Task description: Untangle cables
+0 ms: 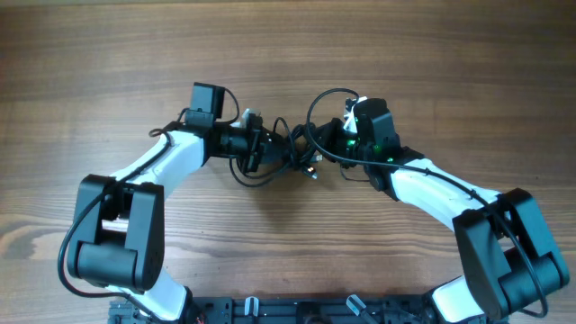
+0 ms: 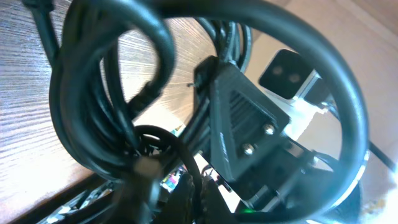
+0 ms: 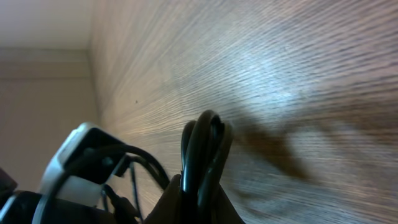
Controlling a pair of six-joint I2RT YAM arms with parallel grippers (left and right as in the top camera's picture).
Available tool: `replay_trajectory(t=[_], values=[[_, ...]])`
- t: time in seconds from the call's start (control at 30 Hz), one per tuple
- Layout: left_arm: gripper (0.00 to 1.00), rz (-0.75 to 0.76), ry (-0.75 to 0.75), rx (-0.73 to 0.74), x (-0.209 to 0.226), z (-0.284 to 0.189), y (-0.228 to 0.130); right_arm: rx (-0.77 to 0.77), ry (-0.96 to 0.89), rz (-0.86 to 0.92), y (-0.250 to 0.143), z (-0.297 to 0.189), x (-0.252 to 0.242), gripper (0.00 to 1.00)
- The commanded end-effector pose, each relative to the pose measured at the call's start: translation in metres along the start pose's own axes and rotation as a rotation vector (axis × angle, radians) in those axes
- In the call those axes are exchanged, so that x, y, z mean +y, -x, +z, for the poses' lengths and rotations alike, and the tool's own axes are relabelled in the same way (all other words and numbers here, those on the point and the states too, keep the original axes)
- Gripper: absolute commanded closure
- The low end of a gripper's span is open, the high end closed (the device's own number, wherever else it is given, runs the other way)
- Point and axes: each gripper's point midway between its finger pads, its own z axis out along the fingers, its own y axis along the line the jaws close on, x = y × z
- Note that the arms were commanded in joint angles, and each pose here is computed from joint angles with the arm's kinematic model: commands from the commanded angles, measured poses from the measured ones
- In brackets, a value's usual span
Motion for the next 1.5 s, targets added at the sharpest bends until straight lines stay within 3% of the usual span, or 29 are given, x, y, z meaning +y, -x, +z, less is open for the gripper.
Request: replay_trajectory(t=[0.0, 0.47, 0.67, 1.0, 1.17, 1.27, 1.33, 1.43, 1.47], values=[[0.96, 0.097, -0.149, 0.144, -0.036, -0.025, -0.024, -0.061, -0.191, -0.023, 0.000, 0.001, -0.052, 0.96], [0.96, 0.140, -0.304, 0.194, -0.052, -0.076, -0.025, -0.193, -0.357, 0.070, 0.016, -0.011, -0.086, 0.96], [0.96, 0.203, -0.350, 0.127, -0.065, -0.105, -0.028, -0.214, -0.369, 0.070, 0.021, -0.012, -0.088, 0.96], [0.96, 0.434, -0.376, -0.042, -0.092, -0.146, -0.057, -0.184, -0.337, 0.067, 0.017, -0.010, -0.082, 0.96], [0.96, 0.402, -0.277, -0.113, -0.081, -0.121, -0.049, -0.158, -0.287, 0.006, 0.016, -0.006, -0.071, 0.96], [0.96, 0.234, -0.064, -0.259, -0.042, -0.095, -0.024, -0.157, -0.289, 0.005, 0.016, -0.006, -0.071, 0.96], [0.80, 0.113, 0.148, -0.377, -0.004, -0.079, -0.011, -0.156, -0.289, 0.002, 0.016, -0.006, -0.071, 0.96], [0.74, 0.102, 0.279, -0.436, 0.014, -0.064, -0.010, -0.145, -0.278, 0.003, 0.014, -0.005, -0.069, 0.96], [0.63, 0.100, 0.306, -0.455, 0.017, -0.059, -0.010, -0.144, -0.277, 0.003, 0.014, -0.005, -0.069, 0.96]])
